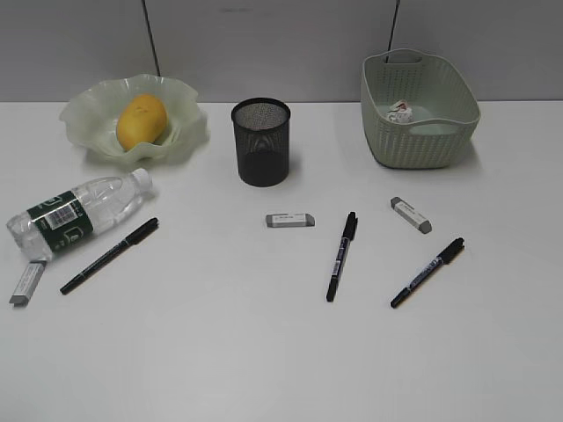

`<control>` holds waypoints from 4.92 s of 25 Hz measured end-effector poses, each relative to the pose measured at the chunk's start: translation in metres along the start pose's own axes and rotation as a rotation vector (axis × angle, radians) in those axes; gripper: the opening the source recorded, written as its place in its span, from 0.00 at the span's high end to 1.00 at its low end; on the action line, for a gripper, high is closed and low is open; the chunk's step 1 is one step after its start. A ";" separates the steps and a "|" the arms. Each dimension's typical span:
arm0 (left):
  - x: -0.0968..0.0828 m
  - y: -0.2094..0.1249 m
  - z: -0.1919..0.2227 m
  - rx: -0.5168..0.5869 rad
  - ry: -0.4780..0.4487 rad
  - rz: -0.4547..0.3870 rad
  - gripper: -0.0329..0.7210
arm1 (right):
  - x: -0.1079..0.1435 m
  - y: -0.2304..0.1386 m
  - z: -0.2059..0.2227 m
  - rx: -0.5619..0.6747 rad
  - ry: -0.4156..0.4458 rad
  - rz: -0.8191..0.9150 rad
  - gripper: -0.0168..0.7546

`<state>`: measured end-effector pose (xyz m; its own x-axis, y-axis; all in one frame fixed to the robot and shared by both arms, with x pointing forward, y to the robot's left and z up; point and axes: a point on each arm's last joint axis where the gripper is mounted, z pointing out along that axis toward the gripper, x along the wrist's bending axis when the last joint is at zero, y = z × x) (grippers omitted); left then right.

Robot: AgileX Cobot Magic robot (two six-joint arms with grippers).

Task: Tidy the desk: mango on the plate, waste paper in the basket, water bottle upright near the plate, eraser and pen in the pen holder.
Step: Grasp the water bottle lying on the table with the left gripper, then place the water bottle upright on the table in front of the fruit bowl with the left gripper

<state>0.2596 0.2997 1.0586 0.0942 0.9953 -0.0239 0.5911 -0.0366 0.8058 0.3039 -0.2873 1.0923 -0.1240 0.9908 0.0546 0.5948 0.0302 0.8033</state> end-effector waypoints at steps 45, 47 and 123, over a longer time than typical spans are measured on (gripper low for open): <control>-0.016 0.164 0.296 0.628 -0.188 0.381 0.07 | -0.001 -0.041 -0.008 -0.036 0.004 -0.003 0.22; -0.017 0.163 0.312 0.659 -0.209 0.410 0.07 | -0.001 -0.041 -0.008 -0.036 0.004 -0.003 0.22; 0.005 0.150 0.266 0.075 -0.072 -0.112 0.30 | -0.001 -0.041 -0.008 -0.036 0.004 -0.003 0.22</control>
<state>0.5618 0.2756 1.0222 0.0799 0.9845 -0.1560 0.6590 0.0652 0.7493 0.2731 -0.2904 1.0644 -0.1286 0.9902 0.0542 0.5651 0.0283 0.8245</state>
